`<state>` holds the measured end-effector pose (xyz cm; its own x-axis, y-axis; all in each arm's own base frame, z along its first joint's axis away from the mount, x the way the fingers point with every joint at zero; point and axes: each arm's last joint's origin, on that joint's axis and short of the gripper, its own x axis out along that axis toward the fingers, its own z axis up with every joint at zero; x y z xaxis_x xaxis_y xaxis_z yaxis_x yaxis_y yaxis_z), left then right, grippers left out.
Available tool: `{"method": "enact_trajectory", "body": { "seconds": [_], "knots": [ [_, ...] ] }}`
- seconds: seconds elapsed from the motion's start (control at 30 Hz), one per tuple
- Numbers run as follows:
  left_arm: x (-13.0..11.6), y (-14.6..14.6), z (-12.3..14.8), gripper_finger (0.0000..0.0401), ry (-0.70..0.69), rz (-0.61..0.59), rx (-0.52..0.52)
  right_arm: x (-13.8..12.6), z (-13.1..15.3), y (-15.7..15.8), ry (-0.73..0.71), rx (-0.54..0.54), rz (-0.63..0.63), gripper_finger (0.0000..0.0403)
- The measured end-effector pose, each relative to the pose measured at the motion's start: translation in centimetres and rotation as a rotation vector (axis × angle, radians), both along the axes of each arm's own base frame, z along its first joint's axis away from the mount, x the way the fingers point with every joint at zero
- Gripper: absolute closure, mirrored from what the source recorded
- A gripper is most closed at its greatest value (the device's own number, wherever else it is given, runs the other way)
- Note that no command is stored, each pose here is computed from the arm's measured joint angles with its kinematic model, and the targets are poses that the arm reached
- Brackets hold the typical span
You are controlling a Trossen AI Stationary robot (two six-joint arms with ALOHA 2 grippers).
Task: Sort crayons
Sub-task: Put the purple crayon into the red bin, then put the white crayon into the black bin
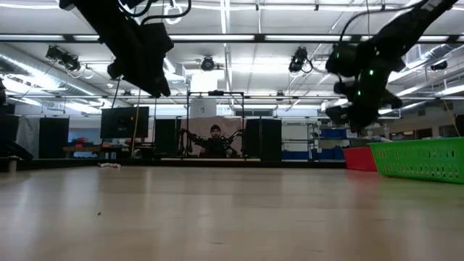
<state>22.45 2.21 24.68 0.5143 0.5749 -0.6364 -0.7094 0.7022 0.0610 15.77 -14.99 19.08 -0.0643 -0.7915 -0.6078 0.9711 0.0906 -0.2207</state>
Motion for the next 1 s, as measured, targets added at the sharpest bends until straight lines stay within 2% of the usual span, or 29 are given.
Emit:
{"method": "enact_trajectory", "body": {
  "seconds": [0.07,0.4,0.5,0.63,0.8,0.9,1.0],
  "knots": [
    [0.1,-0.1,-0.1,0.0200,-0.005,-0.009,-0.013,-0.3,-1.3,-1.0,0.013,0.055,-0.025,0.0373],
    [0.3,-0.6,0.1,0.0200,-0.058,-0.005,-0.035,-0.7,-5.8,-4.1,0.066,0.164,-0.137,0.0363],
    [0.2,-0.2,0.1,0.0200,-0.088,0.046,-0.068,-0.3,-5.8,-4.1,0.070,0.157,-0.138,0.0345],
    [-0.1,1.7,-0.1,0.0200,-0.099,0.109,-0.200,-0.3,-4.9,-4.0,0.050,0.137,-0.118,0.0301],
    [-2.1,5.7,-0.8,0.0200,-0.015,0.310,-0.231,-0.1,-2.0,-2.9,-0.033,0.073,-0.044,0.0247],
    [-4.4,8.7,-1.2,0.0200,0.039,0.507,-0.260,0.4,0.4,-1.5,-0.117,0.006,0.065,0.0226],
    [-6.7,11.2,-2.1,0.0201,0.092,0.718,-0.340,1.0,2.9,0.1,-0.221,-0.076,0.185,0.0214]
  ]
}}
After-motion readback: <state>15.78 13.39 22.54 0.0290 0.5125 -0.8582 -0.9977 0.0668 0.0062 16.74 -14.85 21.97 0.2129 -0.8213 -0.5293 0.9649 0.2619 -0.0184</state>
